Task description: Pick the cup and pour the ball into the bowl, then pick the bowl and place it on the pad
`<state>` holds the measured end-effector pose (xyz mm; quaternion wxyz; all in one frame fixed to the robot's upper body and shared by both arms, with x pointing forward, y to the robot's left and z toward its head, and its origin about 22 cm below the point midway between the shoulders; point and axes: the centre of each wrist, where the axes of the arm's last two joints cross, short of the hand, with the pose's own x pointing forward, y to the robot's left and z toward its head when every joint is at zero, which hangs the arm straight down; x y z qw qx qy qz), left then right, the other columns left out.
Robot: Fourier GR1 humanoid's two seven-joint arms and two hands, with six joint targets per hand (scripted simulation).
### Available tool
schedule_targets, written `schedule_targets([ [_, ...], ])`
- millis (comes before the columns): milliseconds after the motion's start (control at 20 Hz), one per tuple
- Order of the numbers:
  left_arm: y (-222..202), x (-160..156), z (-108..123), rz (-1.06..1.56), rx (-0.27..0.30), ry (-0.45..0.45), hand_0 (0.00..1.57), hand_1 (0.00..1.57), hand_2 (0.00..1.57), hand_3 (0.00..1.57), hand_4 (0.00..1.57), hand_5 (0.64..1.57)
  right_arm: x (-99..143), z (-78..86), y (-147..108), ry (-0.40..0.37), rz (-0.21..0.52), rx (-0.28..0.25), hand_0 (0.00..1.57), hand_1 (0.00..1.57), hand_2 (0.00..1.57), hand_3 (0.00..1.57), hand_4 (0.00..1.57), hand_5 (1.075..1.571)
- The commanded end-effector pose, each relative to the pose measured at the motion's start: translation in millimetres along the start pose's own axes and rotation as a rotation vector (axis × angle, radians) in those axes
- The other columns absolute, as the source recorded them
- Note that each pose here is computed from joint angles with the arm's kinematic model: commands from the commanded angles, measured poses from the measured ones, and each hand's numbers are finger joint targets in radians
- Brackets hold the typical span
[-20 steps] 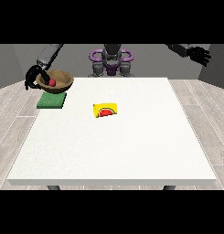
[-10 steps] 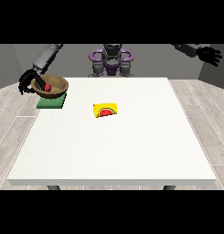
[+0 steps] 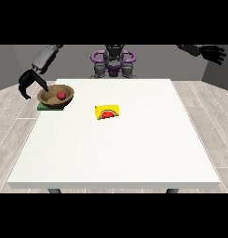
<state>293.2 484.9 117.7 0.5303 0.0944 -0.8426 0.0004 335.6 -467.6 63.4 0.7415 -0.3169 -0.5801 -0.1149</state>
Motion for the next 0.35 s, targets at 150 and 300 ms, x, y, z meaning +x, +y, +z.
schedule_targets([
  [150,-93.9,-28.0,-1.5,0.053,-0.113,0.139,0.0,0.0,0.0,0.0,0.9,1.559,32.5,-8.0,1.9,0.085,0.081,0.049,0.0,0.0,0.0,0.0,0.0,1.356],
  [300,-81.4,-51.2,23.9,0.022,-0.082,0.333,0.0,0.0,0.0,0.0,0.9,1.559,42.9,-1.2,38.6,0.03,0.03,0.227,0.0,0.0,0.0,0.0,0.48,1.434],
])
